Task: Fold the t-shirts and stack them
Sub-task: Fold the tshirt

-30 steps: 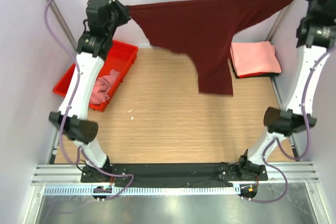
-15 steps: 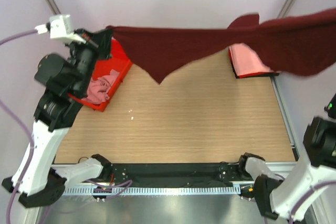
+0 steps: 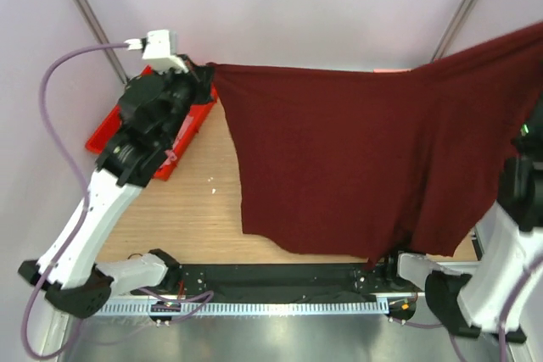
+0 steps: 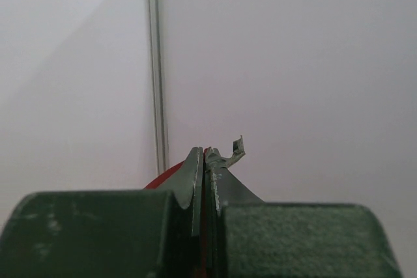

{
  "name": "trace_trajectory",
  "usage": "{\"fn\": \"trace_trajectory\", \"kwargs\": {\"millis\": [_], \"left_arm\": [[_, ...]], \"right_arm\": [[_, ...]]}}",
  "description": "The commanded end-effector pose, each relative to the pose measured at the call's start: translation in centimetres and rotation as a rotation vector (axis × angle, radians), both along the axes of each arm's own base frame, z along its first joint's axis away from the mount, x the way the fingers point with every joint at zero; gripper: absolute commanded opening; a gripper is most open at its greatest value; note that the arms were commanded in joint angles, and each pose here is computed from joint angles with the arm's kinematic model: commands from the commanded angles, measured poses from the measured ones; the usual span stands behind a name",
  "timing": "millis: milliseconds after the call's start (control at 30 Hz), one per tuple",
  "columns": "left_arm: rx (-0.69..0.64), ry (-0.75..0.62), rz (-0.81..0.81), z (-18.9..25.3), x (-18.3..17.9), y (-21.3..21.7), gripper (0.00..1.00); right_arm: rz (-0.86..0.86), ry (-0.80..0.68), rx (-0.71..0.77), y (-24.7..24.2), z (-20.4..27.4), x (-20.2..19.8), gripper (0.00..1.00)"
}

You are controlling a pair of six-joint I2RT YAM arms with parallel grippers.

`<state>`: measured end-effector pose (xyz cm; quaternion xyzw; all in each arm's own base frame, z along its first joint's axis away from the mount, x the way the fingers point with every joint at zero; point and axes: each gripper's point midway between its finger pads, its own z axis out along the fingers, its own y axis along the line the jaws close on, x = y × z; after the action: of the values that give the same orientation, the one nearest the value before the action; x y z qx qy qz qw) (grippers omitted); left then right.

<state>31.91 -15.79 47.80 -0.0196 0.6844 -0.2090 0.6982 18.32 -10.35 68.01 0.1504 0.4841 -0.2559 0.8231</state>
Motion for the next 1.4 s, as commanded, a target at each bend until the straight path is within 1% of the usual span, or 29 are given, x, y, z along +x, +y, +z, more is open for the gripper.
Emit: {"fn": "trace_trajectory", "kwargs": {"millis": [0, 33, 67, 100, 133, 167, 200, 267, 300, 367, 400, 433, 467, 500, 533, 600, 633, 667, 733, 767, 833, 900, 967, 1033, 1067, 1167, 1300, 1367], "left_arm": [[0.111, 0.044, 0.158, -2.0, 5.1, 0.9, 0.0], [0.103, 0.051, 0.186, -1.5, 6.3, 1.6, 0.0], [0.11, 0.076, 0.193, -2.5, 7.7, 1.6, 0.0], [0.131, 0.122, 0.181, -4.5, 10.0, 0.8, 0.0], [0.128, 0.15, 0.205, -5.6, 11.7, 1.6, 0.0], [0.123, 0.147, 0.215, -5.3, 12.8, 1.9, 0.01], [0.151, 0.2, 0.225, -7.9, 15.0, 1.7, 0.0], [0.178, 0.231, 0.264, -9.4, 16.9, 3.0, 0.0], [0.199, 0.265, 0.288, -11.3, 18.5, 3.7, 0.0], [0.21, 0.288, 0.303, -13.0, 20.2, 4.6, 0.0], [0.211, 0.298, 0.317, -13.8, 21.2, 5.6, 0.0], [0.222, 0.324, 0.28, -16.2, 22.8, 5.1, 0.0], [0.232, 0.34, 0.267, -17.3, 23.6, 5.2, 0.0], [0.25, 0.353, 0.253, -18.3, 24.3, 5.2, 0.0], [0.267, 0.387, 0.255, -20.2, 25.6, 5.7, 0.0], [0.281, 0.401, 0.234, -21.3, 26.8, 5.8, 0.0], [0.284, 0.403, 0.226, -21.6, 27.2, 5.8, 0.0], [0.285, 0.423, 0.196, -23.1, 27.8, 5.3, 0.0], [0.279, 0.422, 0.184, -23.2, 28.4, 5.5, 0.0], [0.281, 0.438, 0.173, -24.2, 28.7, 5.4, 0.0], [0.29, 0.438, 0.169, -24.5, 29.0, 5.5, 0.0], [0.303, 0.449, 0.179, -25.1, 29.1, 5.8, 0.0], [0.321, 0.456, 0.189, -25.5, 29.1, 6.2, 0.0], [0.331, 0.463, 0.208, -26.0, 29.3, 6.9, 0.0], [0.328, 0.457, 0.21, -25.8, 29.5, 7.1, 0.0], [0.343, 0.467, 0.199, -26.4, 29.8, 7.3, 0.0], [0.364, 0.491, 0.177, -27.8, 29.5, 7.1, 0.0], [0.382, 0.507, 0.174, -28.7, 29.4, 7.3, 0.0]], "right_arm": [[0.001, 0.208, -0.024, -1.5, -4.4, 12.9, 0.01], [0.027, 0.276, -0.011, -1.8, -6.8, 17.5, 0.01], [0.057, 0.307, -0.004, -1.7, -8.0, 20.0, 0.01], [0.123, 0.309, 0.003, -0.9, -8.4, 21.9, 0.01], [0.155, 0.329, 0.014, -0.7, -9.7, 23.8, 0.01], [0.186, 0.37, 0.028, -0.6, -12.0, 26.6, 0.01], [0.261, 0.378, 0.047, 0.4, -13.8, 28.7, 0.01], [0.354, 0.408, 0.081, 1.5, -17.5, 32.0, 0.01], [0.461, 0.42, 0.078, 3.2, -20.1, 34.1, 0.01], [0.578, 0.435, 0.126, 5.0, -23.7, 36.3, 0.01], [0.637, 0.464, 0.144, 5.8, -27.1, 38.1, 0.01], [0.664, 0.452, 0.196, 6.1, -28.4, 38.9, 0.01], [0.681, 0.455, 0.216, 6.3, -29.9, 39.7, 0.01], [0.701, 0.462, 0.231, 6.5, -32.4, 41.0, 0.01], [0.728, 0.473, 0.241, 6.9, -33.7, 41.6, 0.01], [0.749, 0.501, 0.259, 7.1, -36.3, 43.3, 0.01], [0.755, 0.514, 0.259, 7.1, -36.9, 43.7, 0.01], [0.76, 0.523, 0.252, 7.1, -37.2, 44.0, 0.01], [0.769, 0.541, 0.253, 7.0, -38.1, 44.8, 0.01], [0.774, 0.55, 0.248, 7.1, -38.1, 44.9, 0.01], [0.785, 0.57, 0.246, 7.3, -38.5, 44.8, 0.01], [0.788, 0.62, 0.264, 7.4, -39.8, 44.1, 0.01], [0.774, 0.672, 0.299, 7.5, -41.0, 42.9, 0.01], [0.731, 0.692, 0.317, 6.9, -41.5, 41.8, 0.01], [0.713, 0.721, 0.336, 6.8, -42.2, 40.4, 0.01], [0.662, 0.744, 0.355, 6.4, -42.5, 37.9, 0.01], [0.648, 0.781, 0.376, 6.4, -44.2, 36.3, 0.01], [0.646, 0.834, 0.397, 6.6, -45.7, 35.7, 0.01]]}}
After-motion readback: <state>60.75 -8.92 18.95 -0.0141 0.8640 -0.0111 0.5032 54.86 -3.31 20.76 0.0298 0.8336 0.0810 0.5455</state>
